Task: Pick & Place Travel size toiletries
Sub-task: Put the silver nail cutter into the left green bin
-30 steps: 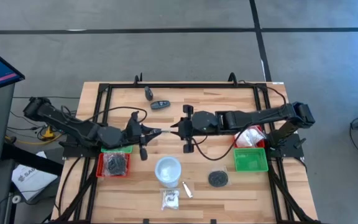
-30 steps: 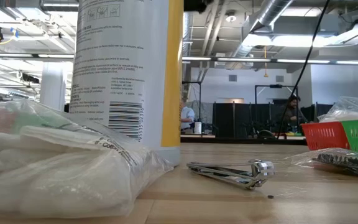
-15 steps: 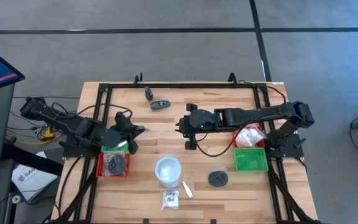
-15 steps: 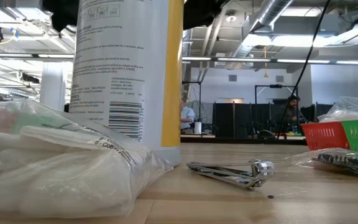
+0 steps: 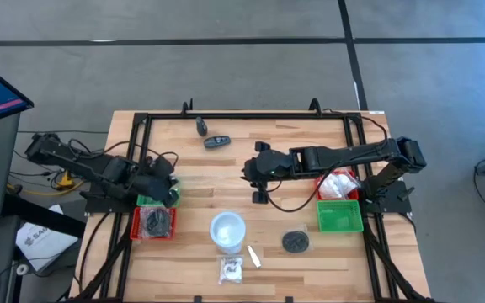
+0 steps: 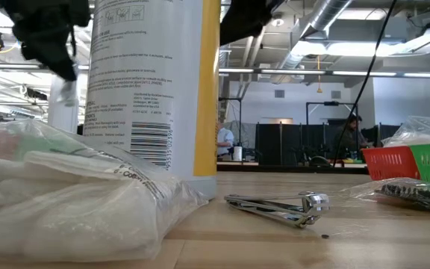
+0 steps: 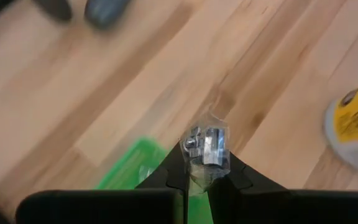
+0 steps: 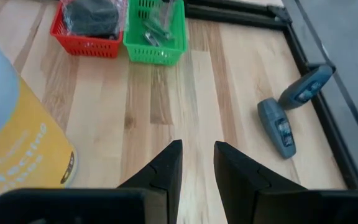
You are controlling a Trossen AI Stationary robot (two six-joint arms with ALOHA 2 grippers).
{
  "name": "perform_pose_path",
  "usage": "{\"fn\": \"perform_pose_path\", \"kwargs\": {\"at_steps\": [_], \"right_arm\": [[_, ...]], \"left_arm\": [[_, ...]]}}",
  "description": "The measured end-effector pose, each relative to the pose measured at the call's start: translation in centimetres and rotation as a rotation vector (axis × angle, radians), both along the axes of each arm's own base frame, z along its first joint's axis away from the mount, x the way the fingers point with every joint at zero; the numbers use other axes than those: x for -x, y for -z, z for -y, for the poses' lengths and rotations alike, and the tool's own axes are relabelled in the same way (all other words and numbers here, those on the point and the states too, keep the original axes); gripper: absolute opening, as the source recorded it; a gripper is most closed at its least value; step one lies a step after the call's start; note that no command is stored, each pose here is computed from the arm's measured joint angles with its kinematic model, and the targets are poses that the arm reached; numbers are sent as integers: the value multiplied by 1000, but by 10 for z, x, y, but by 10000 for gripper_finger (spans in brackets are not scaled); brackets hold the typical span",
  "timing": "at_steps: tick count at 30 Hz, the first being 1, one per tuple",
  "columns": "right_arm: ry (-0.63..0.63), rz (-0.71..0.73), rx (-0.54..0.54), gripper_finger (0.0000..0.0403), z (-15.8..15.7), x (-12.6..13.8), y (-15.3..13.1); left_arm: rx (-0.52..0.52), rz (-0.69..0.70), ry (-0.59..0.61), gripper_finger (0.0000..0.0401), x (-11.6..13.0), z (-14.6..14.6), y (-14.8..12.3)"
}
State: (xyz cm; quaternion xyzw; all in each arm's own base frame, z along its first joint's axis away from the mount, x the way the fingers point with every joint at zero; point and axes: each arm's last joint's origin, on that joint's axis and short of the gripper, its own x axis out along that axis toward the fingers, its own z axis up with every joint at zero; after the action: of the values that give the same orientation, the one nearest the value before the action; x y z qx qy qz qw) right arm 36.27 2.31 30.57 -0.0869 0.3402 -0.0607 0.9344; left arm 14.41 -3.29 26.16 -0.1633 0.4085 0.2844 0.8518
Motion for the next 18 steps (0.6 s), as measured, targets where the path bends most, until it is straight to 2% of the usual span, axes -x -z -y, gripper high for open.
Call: {"fn": "perform_pose_path", "kwargs": {"at_steps": [12,18], "right_arm": [[40,-91,-38,83,0,7,7],[59,-141,-51,83,0,11,11]], "left_arm": [[163,-249,-59,21,18,-9,9],[192,-331,-55,22,24,-9,11]]}}
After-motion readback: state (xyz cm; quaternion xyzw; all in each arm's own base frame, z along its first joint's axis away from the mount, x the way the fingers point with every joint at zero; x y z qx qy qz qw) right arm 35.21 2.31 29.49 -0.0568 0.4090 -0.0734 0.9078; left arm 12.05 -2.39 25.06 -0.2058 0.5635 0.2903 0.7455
